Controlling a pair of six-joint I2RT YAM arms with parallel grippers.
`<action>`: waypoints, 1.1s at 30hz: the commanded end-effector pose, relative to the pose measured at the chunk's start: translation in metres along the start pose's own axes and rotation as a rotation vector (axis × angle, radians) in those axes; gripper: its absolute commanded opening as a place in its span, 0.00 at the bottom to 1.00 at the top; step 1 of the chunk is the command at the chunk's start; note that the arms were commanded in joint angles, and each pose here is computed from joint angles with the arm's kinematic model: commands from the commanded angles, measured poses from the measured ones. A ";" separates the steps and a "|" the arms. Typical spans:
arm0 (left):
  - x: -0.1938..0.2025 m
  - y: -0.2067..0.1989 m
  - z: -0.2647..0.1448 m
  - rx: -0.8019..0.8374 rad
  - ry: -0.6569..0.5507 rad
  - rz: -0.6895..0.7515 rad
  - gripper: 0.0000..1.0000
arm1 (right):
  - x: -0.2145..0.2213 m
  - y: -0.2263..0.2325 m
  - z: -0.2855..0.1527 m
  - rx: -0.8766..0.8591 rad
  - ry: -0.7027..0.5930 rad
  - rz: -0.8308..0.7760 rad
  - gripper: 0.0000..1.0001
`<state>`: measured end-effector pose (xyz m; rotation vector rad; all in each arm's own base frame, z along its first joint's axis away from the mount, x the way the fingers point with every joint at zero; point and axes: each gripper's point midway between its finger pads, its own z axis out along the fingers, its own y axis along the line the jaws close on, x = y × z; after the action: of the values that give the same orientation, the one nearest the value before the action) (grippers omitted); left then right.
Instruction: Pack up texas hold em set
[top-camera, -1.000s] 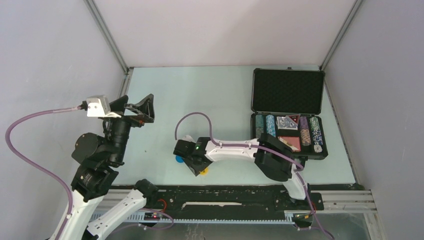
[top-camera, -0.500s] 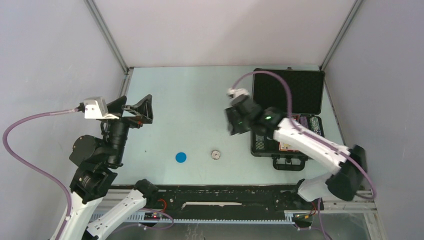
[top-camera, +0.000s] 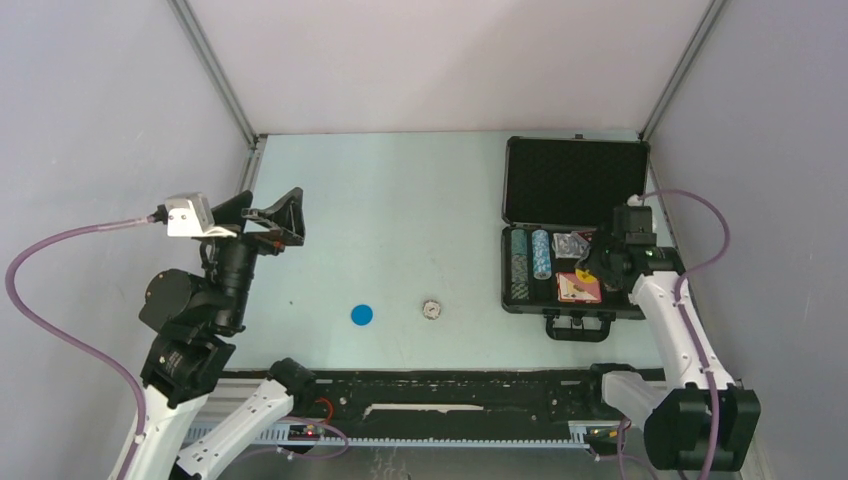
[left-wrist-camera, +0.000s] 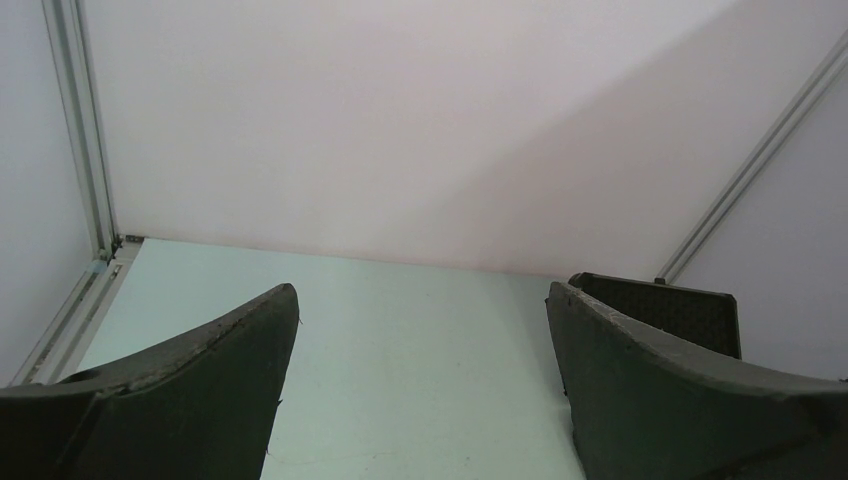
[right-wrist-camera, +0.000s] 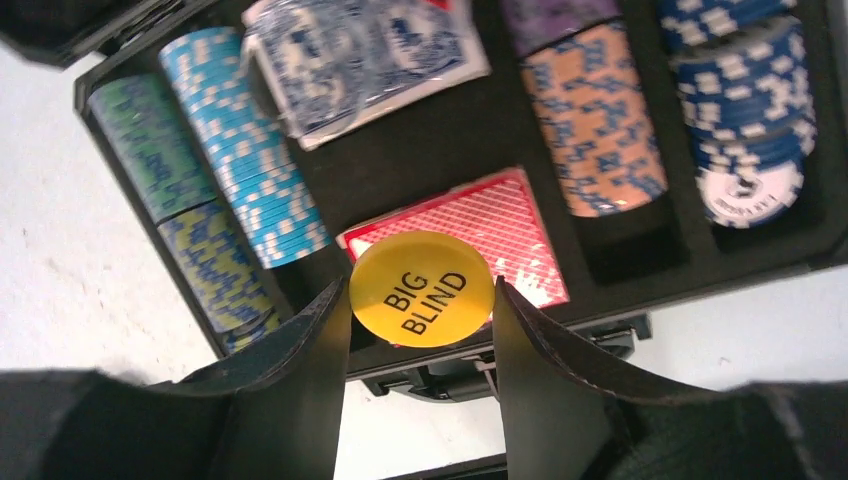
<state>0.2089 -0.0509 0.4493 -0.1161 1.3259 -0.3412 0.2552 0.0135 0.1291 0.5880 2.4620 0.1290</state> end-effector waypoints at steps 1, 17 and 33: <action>0.004 -0.007 0.008 0.021 0.003 -0.017 1.00 | -0.013 -0.020 -0.004 0.039 -0.068 0.214 0.50; 0.004 -0.006 0.008 0.014 0.002 -0.017 1.00 | 0.010 -0.058 0.014 0.199 -0.046 0.531 0.54; 0.011 -0.008 0.013 0.016 0.022 -0.010 1.00 | 0.012 -0.043 0.029 0.206 -0.053 0.539 0.63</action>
<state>0.2190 -0.0599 0.4424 -0.0980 1.3605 -0.3425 0.2411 -0.0188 0.0863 1.3055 2.2745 0.0924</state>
